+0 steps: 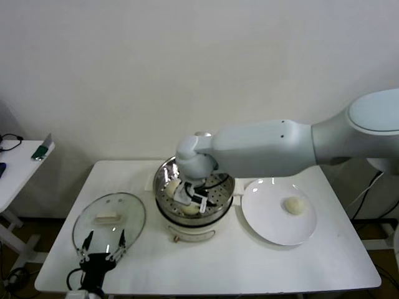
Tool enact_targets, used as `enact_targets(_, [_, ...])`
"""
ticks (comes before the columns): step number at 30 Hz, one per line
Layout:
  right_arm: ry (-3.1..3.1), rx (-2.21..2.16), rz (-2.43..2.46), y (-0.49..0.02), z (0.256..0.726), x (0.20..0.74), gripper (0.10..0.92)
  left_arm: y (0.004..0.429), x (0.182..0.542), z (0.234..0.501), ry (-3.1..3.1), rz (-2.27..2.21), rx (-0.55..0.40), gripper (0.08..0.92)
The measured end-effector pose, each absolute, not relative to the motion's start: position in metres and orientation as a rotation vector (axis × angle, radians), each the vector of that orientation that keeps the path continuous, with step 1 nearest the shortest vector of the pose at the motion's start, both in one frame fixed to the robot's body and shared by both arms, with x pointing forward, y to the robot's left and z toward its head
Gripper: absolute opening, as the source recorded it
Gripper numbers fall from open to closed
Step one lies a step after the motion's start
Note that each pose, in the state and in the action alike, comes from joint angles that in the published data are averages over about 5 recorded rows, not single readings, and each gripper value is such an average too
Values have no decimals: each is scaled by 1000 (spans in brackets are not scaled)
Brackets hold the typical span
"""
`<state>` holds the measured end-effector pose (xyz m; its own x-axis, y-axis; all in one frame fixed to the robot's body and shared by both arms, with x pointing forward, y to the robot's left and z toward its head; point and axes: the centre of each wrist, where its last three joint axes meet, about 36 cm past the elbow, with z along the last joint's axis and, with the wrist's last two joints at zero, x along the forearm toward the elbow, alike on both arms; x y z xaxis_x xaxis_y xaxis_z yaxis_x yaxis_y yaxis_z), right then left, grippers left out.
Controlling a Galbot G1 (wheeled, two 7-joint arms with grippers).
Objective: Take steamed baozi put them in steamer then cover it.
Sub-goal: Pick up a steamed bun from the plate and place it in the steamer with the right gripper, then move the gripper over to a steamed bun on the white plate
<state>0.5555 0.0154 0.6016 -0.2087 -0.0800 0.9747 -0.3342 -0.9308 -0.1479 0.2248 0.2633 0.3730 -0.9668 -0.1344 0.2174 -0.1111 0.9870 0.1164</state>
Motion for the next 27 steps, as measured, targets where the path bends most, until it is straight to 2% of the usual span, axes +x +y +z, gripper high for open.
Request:
enact_targets(3, [-498,1864,2264,14,593,555,712,261,225,372,-2905,-149,178,823])
enact_targets(8, [-538,1872,2250,11,592,559,809,260,224,372,-2905,-152,175,823])
enact_targets(17, [-636,1850,2156,-20,641,596,823,259,222,373,-2908,-169,161,823])
enact_targets(22, [-778,1765,2030,-69,674,625,823,258,222,375,-2914,-171,153,823])
enact_targets(27, [-962,1609,1832,-151,684,650,823,257,224,376,-2918,-168,147,823])
